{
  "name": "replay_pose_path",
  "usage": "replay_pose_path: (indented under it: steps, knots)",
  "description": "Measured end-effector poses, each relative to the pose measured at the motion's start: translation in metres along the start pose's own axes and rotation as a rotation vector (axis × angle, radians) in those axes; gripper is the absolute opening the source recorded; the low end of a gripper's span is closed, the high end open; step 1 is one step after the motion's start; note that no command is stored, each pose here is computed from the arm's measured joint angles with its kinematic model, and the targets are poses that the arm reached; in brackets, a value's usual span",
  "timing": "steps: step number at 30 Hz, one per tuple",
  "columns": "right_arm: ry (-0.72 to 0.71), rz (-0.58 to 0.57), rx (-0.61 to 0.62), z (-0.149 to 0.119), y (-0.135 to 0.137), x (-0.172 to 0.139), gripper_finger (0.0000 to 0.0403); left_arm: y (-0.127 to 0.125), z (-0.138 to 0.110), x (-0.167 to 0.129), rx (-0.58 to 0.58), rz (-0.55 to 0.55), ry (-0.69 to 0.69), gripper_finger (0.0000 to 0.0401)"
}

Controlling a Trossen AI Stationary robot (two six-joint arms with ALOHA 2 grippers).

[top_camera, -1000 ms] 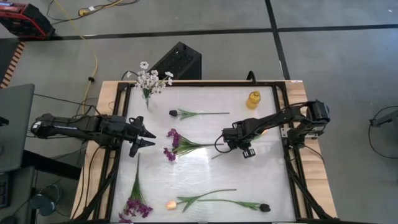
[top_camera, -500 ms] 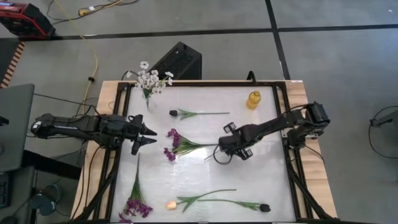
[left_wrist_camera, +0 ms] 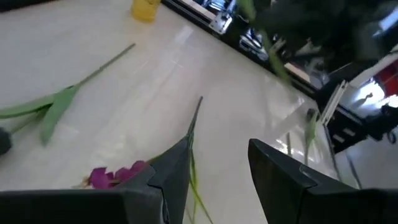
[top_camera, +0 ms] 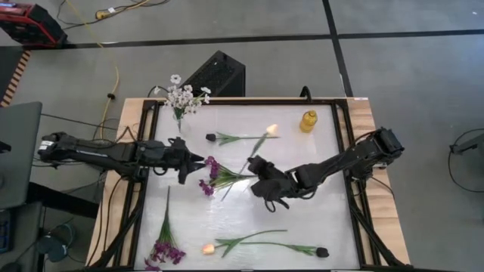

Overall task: Sort flowers into vase by color
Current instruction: Put the top white flower into the transparent vase

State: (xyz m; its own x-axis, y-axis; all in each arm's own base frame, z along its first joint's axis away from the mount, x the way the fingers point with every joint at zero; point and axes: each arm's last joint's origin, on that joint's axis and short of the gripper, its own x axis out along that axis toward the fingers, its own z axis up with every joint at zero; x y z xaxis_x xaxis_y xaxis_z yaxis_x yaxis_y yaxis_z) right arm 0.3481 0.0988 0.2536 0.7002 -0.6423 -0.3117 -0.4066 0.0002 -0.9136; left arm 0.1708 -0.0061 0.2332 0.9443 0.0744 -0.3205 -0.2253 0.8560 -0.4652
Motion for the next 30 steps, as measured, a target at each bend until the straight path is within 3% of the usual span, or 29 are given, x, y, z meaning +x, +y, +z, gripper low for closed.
replay_pose_path:
  steps: [6, 16, 30]
  knots:
    - [-0.113, -0.101, -0.155, 0.011, -0.01, 0.011, 0.0015, -0.005, -0.005, 0.029, -0.08, -0.089, 0.049, 0.0151]
    - [-0.148, -0.221, -0.311, 0.033, -0.002, 0.034, 0.0015, -0.01, -0.011, 0.06, -0.151, -0.25, 0.073, 0.0151]
    - [-0.158, -0.246, -0.299, 0.031, -0.003, 0.046, 0.0015, -0.014, -0.007, 0.062, -0.151, -0.321, 0.029, 0.0151]
